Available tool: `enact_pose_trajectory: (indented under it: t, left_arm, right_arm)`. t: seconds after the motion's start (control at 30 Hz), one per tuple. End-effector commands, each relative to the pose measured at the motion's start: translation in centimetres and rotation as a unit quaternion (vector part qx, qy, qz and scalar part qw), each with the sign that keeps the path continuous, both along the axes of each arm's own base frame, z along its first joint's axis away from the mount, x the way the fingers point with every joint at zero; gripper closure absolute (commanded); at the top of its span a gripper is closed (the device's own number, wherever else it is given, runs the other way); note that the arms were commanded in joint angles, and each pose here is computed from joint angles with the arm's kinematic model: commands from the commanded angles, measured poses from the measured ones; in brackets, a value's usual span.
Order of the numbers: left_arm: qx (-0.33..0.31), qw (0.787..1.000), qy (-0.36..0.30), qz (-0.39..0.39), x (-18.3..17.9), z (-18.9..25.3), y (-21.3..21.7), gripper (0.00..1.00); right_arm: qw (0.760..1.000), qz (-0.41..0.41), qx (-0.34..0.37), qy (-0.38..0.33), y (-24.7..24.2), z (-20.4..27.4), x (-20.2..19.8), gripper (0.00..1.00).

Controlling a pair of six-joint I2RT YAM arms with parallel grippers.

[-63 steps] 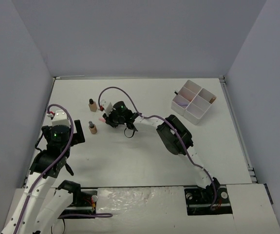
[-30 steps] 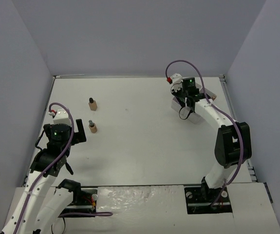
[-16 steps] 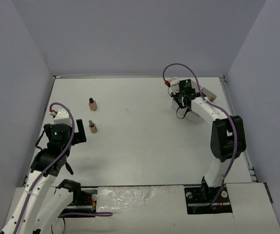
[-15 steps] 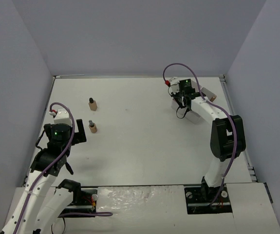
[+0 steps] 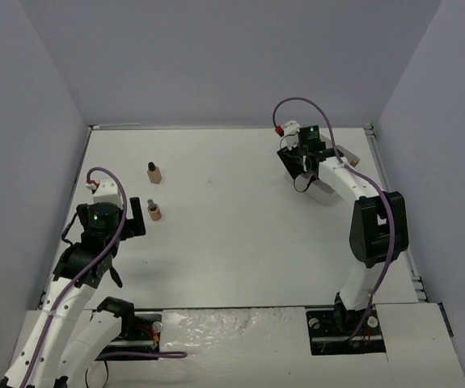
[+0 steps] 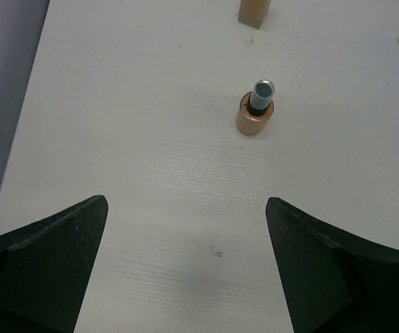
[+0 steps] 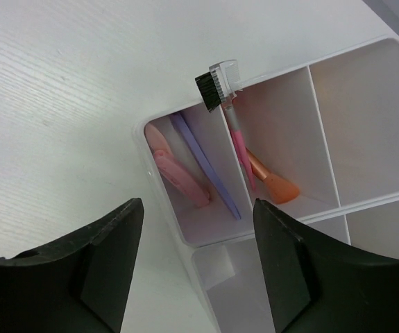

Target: Organize the makeup

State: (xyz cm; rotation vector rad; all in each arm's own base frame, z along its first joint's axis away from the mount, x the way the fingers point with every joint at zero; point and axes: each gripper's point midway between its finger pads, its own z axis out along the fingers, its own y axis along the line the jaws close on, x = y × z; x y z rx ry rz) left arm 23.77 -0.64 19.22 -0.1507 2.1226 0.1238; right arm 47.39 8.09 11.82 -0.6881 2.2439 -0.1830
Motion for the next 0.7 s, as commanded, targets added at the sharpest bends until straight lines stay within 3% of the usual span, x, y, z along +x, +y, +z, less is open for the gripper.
enact_pose_trajectory:
  t: [0.0,0.3,0.43,0.67]
  left_arm:
    - [-0.047,0.999,-0.022,-0.013,2.2,2.0,-2.0,0.03]
    - [-0.098,0.995,0.023,-0.016,6.5,-0.9,-5.0,0.03]
    - [-0.11,0.993,0.032,-0.004,9.4,-2.2,-5.8,0.03]
    - [-0.11,0.99,0.084,0.021,13.0,-7.1,-6.7,0.09]
  right_arm:
    - [0.993,-0.001,0.081,-0.09,1.6,8.7,0.4,0.27]
    - [0.959,-0.022,0.234,-0.159,3.3,17.1,-4.2,0.02]
    - [0.937,-0.005,0.292,-0.19,4.0,20.0,-7.3,0.0]
    - [0.925,0.011,0.332,-0.184,4.3,19.5,-11.7,0.0]
